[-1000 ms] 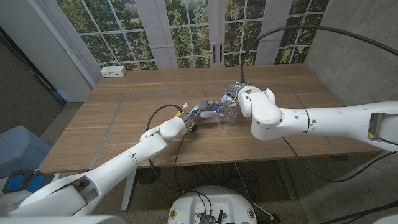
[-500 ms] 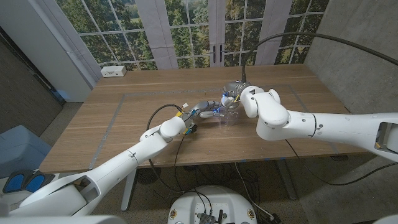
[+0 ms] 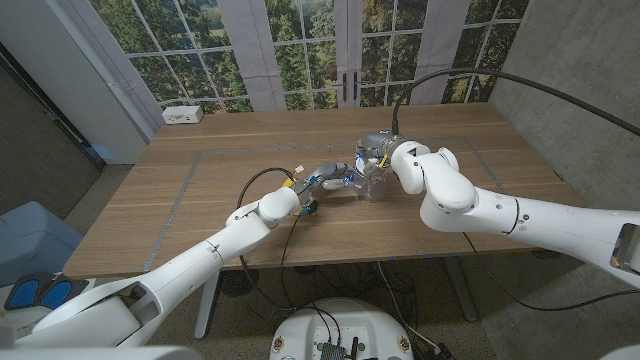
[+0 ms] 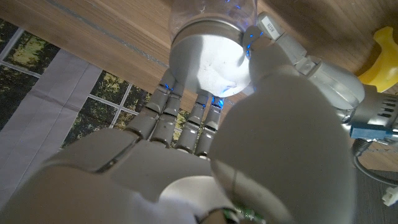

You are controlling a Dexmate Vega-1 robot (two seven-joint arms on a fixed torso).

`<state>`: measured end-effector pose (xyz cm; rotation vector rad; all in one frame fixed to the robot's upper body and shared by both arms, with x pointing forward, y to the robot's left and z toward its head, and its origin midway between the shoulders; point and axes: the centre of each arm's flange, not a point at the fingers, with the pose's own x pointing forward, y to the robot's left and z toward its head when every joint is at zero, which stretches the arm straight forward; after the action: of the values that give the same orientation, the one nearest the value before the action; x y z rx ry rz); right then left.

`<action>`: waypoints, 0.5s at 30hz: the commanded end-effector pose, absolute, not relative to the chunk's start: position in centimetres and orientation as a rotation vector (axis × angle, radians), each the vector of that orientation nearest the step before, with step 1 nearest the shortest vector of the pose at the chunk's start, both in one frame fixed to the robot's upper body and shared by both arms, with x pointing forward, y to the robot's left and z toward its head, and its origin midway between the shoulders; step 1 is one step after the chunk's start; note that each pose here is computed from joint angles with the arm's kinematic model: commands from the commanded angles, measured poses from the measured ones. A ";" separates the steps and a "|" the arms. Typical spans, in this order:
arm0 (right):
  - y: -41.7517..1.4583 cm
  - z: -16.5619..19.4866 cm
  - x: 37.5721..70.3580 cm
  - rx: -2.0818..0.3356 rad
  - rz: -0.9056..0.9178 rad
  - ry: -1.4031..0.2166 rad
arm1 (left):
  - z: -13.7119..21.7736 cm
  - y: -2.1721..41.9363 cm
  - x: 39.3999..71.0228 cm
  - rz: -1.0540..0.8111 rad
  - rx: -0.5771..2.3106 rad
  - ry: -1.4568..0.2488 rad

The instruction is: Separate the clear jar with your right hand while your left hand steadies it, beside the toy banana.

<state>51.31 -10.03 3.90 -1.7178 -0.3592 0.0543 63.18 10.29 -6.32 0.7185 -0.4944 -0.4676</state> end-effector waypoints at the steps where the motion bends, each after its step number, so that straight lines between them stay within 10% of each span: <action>1: -10.3 3.7 51.3 -1.754 0.006 -0.326 | -6.2 10.0 63.1 -0.477 0.712 -0.487; 15: -11.6 4.3 51.1 -1.679 -0.017 -0.297 | -6.2 10.0 63.1 -0.482 0.721 -0.487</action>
<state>51.26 -10.65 3.94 -1.7127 -0.3171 0.0107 63.13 10.05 -6.22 0.7147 -0.4881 -0.4774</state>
